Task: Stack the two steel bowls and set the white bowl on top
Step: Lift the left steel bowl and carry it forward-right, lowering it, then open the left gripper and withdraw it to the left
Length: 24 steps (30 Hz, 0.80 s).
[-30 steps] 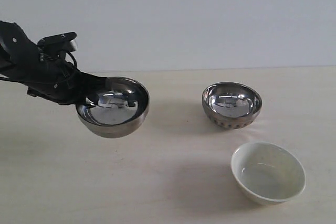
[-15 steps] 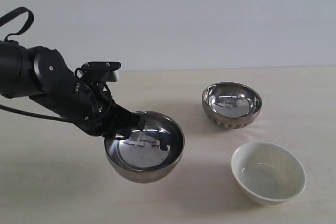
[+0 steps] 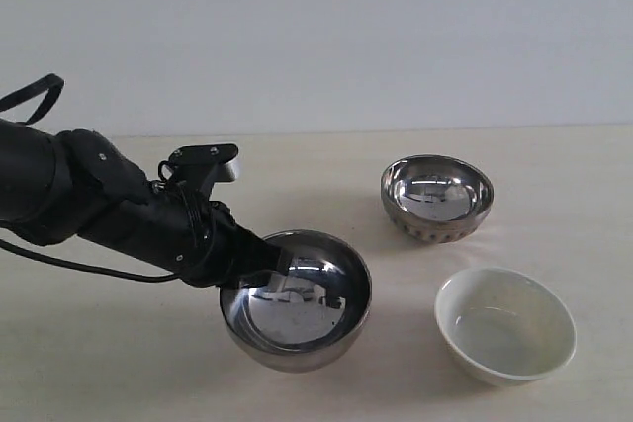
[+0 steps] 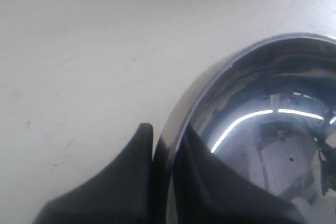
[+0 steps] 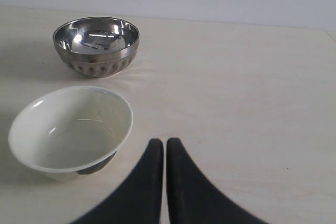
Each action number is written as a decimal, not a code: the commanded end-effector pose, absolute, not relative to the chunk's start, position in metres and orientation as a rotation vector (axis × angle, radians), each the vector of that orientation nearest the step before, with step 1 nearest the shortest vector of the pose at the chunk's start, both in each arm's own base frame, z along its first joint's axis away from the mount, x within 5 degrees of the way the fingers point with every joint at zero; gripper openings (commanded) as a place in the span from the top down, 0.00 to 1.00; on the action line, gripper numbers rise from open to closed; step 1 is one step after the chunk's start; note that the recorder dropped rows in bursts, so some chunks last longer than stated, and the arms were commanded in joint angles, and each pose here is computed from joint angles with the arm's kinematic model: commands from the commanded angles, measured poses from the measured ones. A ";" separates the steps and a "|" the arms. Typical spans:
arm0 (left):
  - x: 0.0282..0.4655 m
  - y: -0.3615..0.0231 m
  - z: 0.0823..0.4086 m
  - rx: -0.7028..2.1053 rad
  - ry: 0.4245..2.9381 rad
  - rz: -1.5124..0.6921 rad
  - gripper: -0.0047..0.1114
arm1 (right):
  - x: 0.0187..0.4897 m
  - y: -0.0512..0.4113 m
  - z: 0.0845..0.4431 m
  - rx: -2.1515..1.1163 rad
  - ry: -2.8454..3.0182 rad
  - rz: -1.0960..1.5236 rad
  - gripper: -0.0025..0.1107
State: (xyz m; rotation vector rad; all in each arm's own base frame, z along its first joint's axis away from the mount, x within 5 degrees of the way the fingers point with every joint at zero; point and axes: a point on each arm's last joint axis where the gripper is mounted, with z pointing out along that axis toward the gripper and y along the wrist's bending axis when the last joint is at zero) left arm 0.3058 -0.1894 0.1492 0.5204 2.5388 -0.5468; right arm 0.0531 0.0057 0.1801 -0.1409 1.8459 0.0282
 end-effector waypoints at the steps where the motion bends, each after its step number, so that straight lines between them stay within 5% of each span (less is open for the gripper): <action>1: 0.309 -0.191 0.136 0.496 2.533 -0.539 0.93 | 0.053 0.006 0.181 -0.147 1.834 0.021 0.98; 24: 0.308 -0.191 0.121 0.534 2.567 -0.519 0.93 | 0.053 0.006 0.181 -0.147 1.834 0.021 0.98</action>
